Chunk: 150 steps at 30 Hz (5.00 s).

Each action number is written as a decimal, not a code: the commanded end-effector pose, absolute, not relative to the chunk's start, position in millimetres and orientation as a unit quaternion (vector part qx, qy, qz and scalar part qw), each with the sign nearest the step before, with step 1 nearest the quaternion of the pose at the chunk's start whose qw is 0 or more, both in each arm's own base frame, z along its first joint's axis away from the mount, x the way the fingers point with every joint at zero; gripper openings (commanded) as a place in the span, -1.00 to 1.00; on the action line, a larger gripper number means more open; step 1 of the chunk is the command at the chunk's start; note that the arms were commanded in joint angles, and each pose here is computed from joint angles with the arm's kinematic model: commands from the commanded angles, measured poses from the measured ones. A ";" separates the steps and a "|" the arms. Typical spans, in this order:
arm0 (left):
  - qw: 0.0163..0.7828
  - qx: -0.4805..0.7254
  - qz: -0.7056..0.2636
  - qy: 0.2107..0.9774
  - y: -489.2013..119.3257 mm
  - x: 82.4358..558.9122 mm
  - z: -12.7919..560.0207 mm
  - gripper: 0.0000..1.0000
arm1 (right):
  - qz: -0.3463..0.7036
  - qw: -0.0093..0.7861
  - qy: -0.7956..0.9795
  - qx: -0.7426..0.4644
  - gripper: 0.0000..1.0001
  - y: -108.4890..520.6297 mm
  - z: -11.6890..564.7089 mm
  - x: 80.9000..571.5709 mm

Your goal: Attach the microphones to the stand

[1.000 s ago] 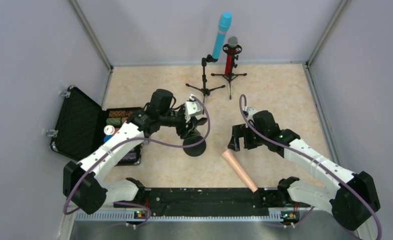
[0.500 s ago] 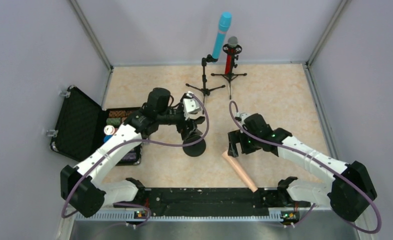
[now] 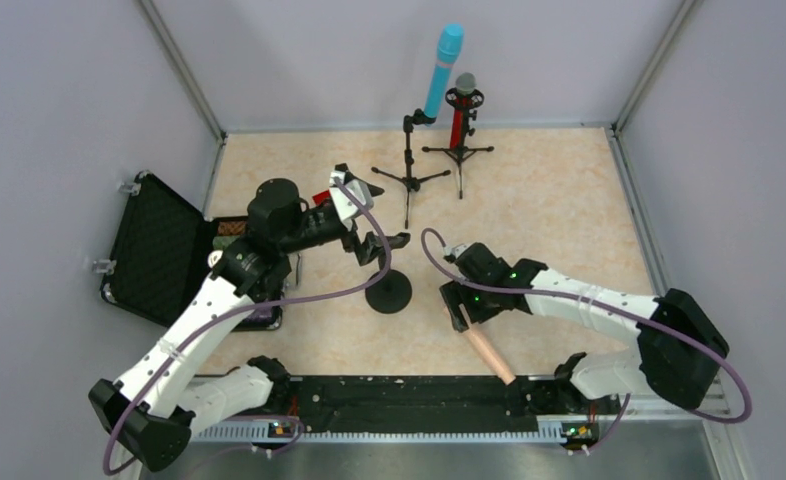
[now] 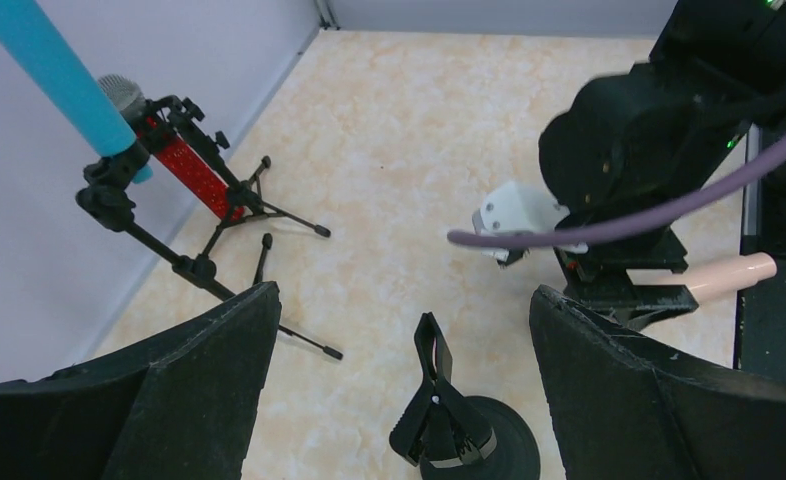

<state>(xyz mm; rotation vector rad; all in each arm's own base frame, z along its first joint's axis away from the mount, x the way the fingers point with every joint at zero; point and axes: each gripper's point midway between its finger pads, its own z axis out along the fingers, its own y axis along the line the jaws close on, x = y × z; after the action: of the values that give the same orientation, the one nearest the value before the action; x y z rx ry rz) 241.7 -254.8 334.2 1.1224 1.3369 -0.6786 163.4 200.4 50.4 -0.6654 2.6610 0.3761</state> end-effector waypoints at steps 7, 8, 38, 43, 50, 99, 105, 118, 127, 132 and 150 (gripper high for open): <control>0.631 0.464 -0.298 0.545 -253.4 236.8 369.9 0.97 | 0.054 0.198 0.951 -0.231 0.15 206.4 31.1 185.0; 0.631 0.464 -0.298 0.546 -253.4 236.4 369.7 0.98 | 0.054 0.203 0.951 -0.228 0.09 208.0 31.1 187.7; 0.604 0.475 -0.299 0.566 -259.4 244.6 337.9 0.97 | 0.014 0.234 0.961 -0.144 0.37 156.3 41.8 280.5; 0.601 0.477 -0.293 0.570 -257.9 245.0 333.3 0.97 | -0.003 0.206 0.966 -0.157 0.28 147.4 34.8 266.0; 0.599 0.476 -0.293 0.573 -257.8 246.2 330.0 0.97 | 0.017 0.169 0.973 -0.158 0.07 151.6 14.3 248.3; 0.565 0.239 -0.246 0.750 -227.0 316.0 306.1 0.97 | 0.295 0.505 0.780 -0.222 -1.00 258.1 226.5 314.7; 0.568 0.179 -0.335 0.731 -223.0 324.1 327.7 0.97 | 0.326 0.593 0.708 -0.203 -1.00 257.0 269.6 315.8; 0.608 0.267 -0.411 0.624 -218.7 293.7 349.5 0.97 | 0.352 0.653 0.640 -0.201 -1.00 256.5 301.9 308.8; 0.611 0.368 -0.395 0.578 -221.7 263.7 327.7 0.97 | 0.380 0.682 0.580 -0.234 -1.00 266.7 318.8 299.1; 0.604 0.409 -0.377 0.571 -220.1 254.3 309.6 0.97 | 0.386 0.704 0.536 -0.261 -1.00 270.6 322.0 291.7; 0.592 0.432 -0.385 0.561 -224.3 242.5 268.1 0.97 | 0.406 0.720 0.484 -0.287 -1.00 281.0 323.1 285.2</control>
<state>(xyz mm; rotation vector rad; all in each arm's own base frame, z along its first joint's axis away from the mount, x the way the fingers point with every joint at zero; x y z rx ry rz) 243.9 -223.8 258.4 0.9961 1.3898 -0.9350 291.9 276.0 287.1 -0.6119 1.2067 0.8822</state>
